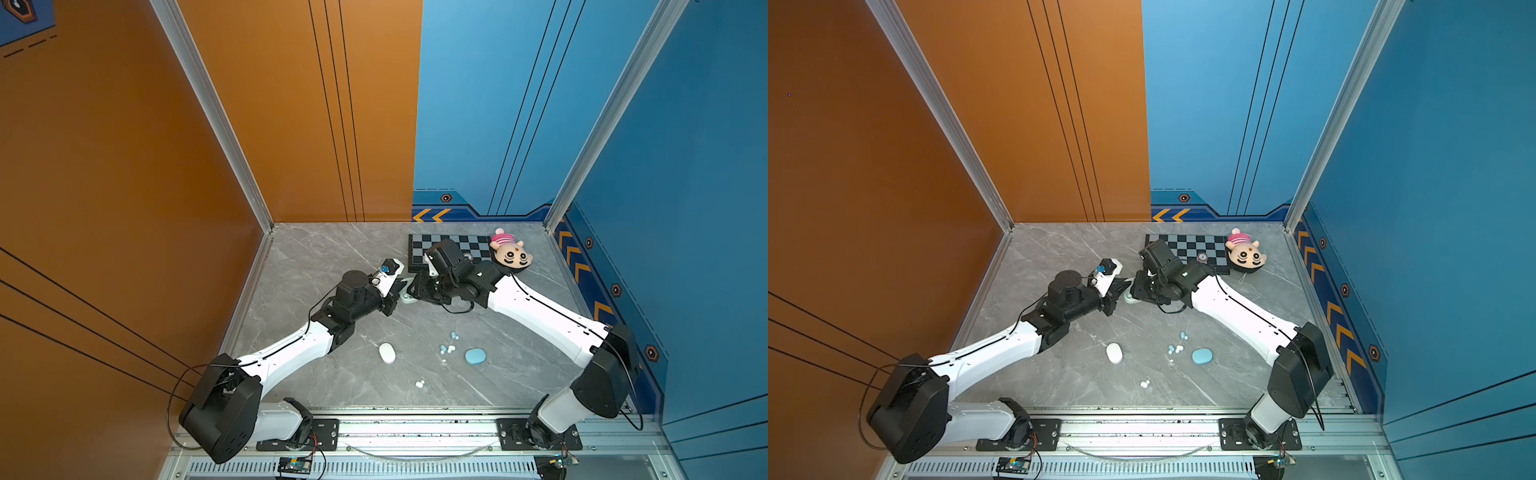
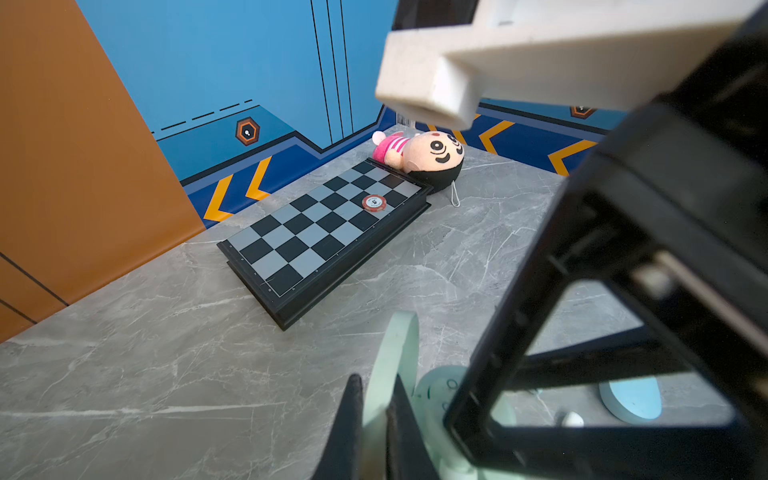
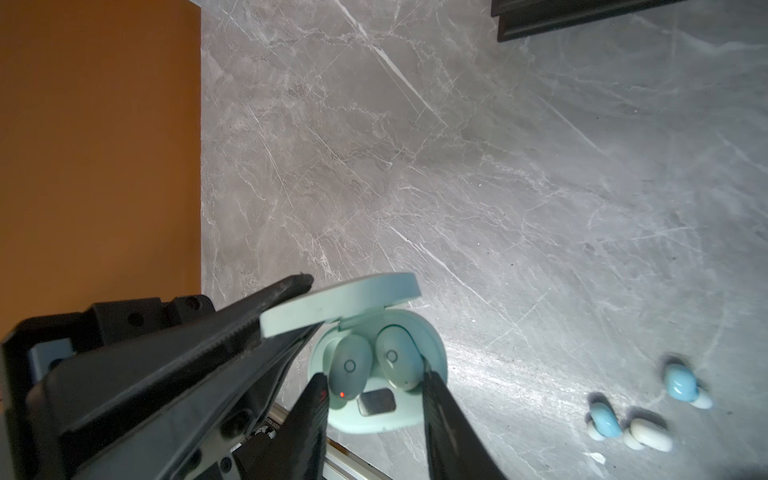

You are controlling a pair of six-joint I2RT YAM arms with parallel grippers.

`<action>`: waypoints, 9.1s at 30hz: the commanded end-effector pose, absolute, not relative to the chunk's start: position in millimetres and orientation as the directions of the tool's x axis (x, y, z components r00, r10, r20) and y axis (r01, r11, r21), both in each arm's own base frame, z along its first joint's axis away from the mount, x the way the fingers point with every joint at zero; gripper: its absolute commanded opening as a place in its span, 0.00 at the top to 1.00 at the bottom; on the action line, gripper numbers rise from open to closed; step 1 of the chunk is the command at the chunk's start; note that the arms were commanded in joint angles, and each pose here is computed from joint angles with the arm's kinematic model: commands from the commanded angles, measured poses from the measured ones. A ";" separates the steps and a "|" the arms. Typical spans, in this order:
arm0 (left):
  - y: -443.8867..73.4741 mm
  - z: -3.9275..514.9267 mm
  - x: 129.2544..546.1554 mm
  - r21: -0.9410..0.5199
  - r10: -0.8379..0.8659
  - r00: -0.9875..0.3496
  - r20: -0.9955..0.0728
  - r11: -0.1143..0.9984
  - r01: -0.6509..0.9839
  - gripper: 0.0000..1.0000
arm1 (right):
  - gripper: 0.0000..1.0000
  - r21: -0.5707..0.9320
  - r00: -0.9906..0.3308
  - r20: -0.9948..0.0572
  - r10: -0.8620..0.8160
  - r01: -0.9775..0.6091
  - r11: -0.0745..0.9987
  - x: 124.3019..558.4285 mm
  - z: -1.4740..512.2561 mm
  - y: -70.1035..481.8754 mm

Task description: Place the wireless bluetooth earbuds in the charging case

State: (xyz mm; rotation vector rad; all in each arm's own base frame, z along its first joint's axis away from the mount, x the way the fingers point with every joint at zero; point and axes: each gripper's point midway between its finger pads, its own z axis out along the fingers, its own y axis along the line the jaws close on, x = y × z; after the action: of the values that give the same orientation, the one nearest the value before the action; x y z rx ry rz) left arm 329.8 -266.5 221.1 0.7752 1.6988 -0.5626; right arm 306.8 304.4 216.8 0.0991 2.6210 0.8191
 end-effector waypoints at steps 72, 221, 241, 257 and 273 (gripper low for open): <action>-308.2 148.2 353.8 0.002 0.239 -0.222 -0.945 0.685 0.728 1.00 | 0.56 0.501 -0.797 -0.310 0.519 0.327 0.801 335.0 166.0 148.1; -298.0 224.5 188.3 -0.051 0.330 -0.184 -0.926 0.375 0.926 0.04 | 0.14 0.281 -0.784 0.173 0.596 0.619 0.733 188.4 57.8 130.5; -289.5 221.8 183.9 0.009 0.350 -0.133 -0.927 0.375 0.927 0.06 | 0.22 0.096 -0.611 -0.387 -0.691 -0.772 0.629 253.3 169.8 158.9; -270.2 215.5 200.4 0.014 0.298 -0.147 -0.943 0.480 0.877 0.02 | 0.17 -0.074 0.149 -0.106 -0.983 -0.987 -0.141 186.0 73.4 115.2; -270.1 214.5 205.0 -0.001 0.296 -0.165 -0.941 0.487 0.874 0.02 | 0.25 -0.077 0.190 -0.062 -0.980 -0.980 -0.185 200.4 39.2 127.9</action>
State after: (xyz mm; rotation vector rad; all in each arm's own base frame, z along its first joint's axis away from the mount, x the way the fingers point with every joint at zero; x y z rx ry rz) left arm 202.3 -272.0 213.5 1.0244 1.7079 -0.6977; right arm 206.1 130.1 49.3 -2.2974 1.9492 -0.0020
